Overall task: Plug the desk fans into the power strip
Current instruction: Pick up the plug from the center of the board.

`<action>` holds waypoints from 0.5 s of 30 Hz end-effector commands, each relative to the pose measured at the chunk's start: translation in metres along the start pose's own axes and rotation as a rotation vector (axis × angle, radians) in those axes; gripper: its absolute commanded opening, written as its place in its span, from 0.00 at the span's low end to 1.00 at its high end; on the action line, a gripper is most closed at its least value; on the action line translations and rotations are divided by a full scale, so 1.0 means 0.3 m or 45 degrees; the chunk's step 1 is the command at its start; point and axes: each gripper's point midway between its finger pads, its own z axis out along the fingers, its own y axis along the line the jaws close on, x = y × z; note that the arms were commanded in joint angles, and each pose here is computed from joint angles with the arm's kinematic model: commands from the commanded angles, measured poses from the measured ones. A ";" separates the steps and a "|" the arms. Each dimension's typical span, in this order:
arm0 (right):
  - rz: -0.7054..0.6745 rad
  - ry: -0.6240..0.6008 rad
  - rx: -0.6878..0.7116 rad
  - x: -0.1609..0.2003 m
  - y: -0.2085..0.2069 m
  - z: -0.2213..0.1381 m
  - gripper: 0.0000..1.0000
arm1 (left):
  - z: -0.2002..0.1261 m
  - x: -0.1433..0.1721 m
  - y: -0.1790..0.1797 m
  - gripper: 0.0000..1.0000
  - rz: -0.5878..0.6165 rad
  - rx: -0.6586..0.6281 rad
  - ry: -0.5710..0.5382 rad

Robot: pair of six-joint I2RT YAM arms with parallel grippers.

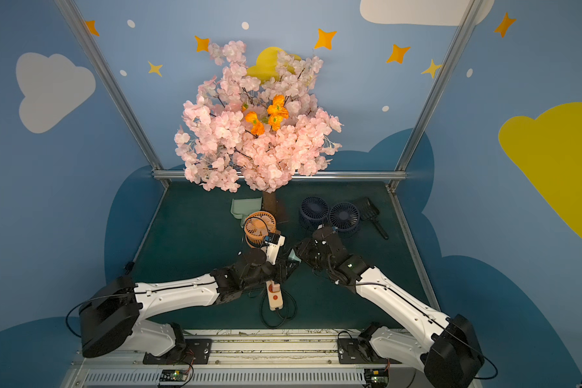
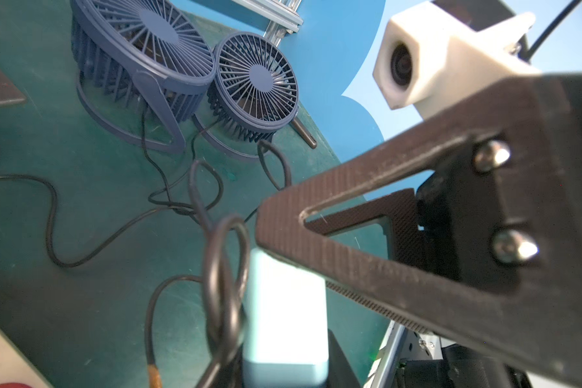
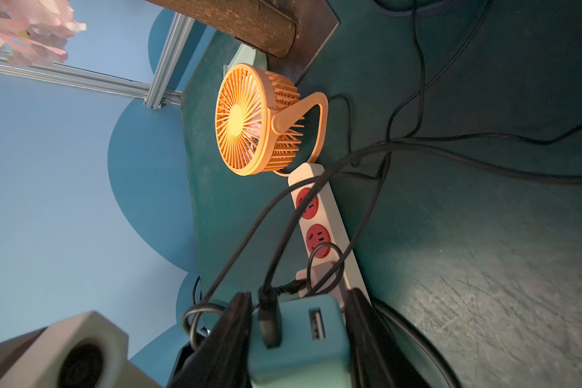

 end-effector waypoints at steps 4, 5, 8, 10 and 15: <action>-0.188 0.039 -0.147 -0.020 0.051 -0.055 0.88 | -0.062 -0.048 0.015 0.08 0.036 0.029 0.007; -0.230 0.063 -0.195 -0.018 0.063 -0.072 0.92 | -0.076 -0.053 0.029 0.08 0.024 0.050 0.035; -0.382 0.144 -0.397 -0.009 0.115 -0.141 0.95 | -0.133 -0.071 0.024 0.10 0.026 0.196 0.096; -0.480 0.206 -0.518 0.004 0.142 -0.189 0.96 | -0.187 -0.092 -0.008 0.11 0.069 0.337 0.126; -0.596 0.438 -0.764 0.087 0.237 -0.283 0.97 | -0.314 -0.105 -0.089 0.13 0.131 0.655 0.255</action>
